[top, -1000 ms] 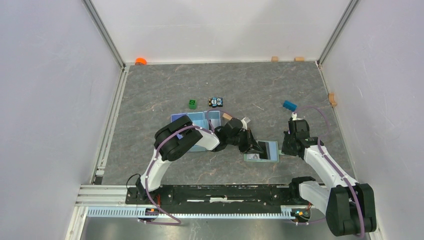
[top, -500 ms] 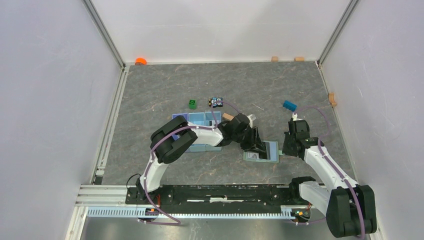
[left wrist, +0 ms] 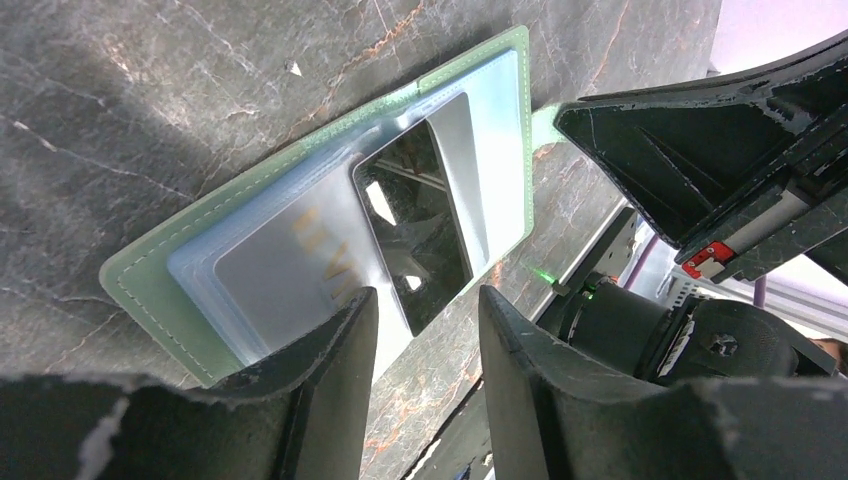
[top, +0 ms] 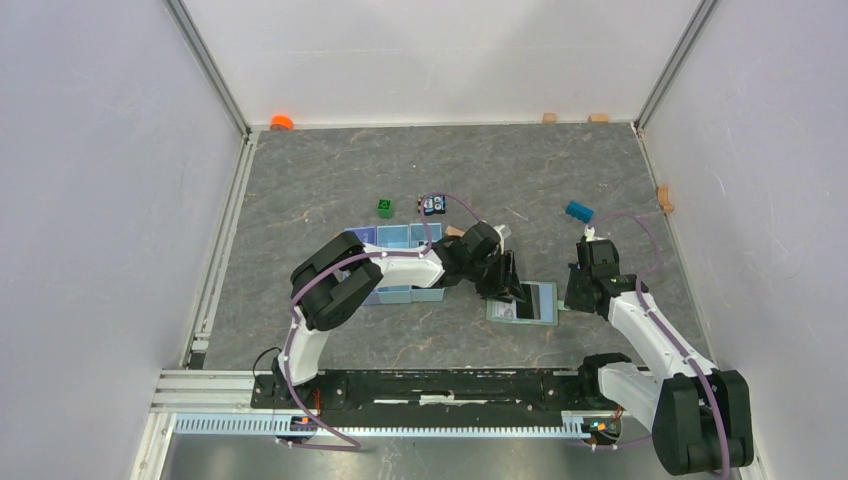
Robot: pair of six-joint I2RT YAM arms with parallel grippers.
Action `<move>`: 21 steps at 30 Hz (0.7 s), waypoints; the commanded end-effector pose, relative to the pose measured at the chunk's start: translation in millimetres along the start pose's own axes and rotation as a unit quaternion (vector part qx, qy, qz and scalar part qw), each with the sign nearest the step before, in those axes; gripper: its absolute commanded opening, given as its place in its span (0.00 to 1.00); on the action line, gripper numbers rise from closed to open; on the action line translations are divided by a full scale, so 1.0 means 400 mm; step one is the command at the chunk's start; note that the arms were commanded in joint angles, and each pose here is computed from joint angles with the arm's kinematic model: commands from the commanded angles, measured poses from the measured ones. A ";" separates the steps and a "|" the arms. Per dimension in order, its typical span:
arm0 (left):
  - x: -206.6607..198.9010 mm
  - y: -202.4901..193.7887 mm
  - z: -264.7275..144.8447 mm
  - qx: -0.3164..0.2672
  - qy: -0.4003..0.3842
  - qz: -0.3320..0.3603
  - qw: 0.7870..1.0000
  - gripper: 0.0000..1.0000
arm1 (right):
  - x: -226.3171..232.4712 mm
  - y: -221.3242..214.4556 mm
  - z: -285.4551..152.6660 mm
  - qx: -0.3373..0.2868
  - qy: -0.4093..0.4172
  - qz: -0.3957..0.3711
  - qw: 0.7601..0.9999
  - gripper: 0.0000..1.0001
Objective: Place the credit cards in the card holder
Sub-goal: Insert the credit card into the card holder.
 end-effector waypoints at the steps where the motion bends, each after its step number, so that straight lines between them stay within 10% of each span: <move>1: 0.045 -0.013 0.018 0.016 0.032 0.006 0.999 0.49 | -0.007 0.040 -0.017 -0.027 -0.011 -0.002 1.000 0.00; 21: -0.060 0.015 0.084 0.003 -0.041 0.030 0.999 0.45 | 0.004 0.035 -0.013 -0.031 0.007 0.001 1.000 0.00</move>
Point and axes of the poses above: each gripper's point midway between its finger pads, its own z axis out along the fingers, its own x axis along the line the jaws close on, y = z × x, the point moved 5 cm from there along -z, back along the fingers, and after that the axes turned 8 degrees about -z, right-handed, at the moved point
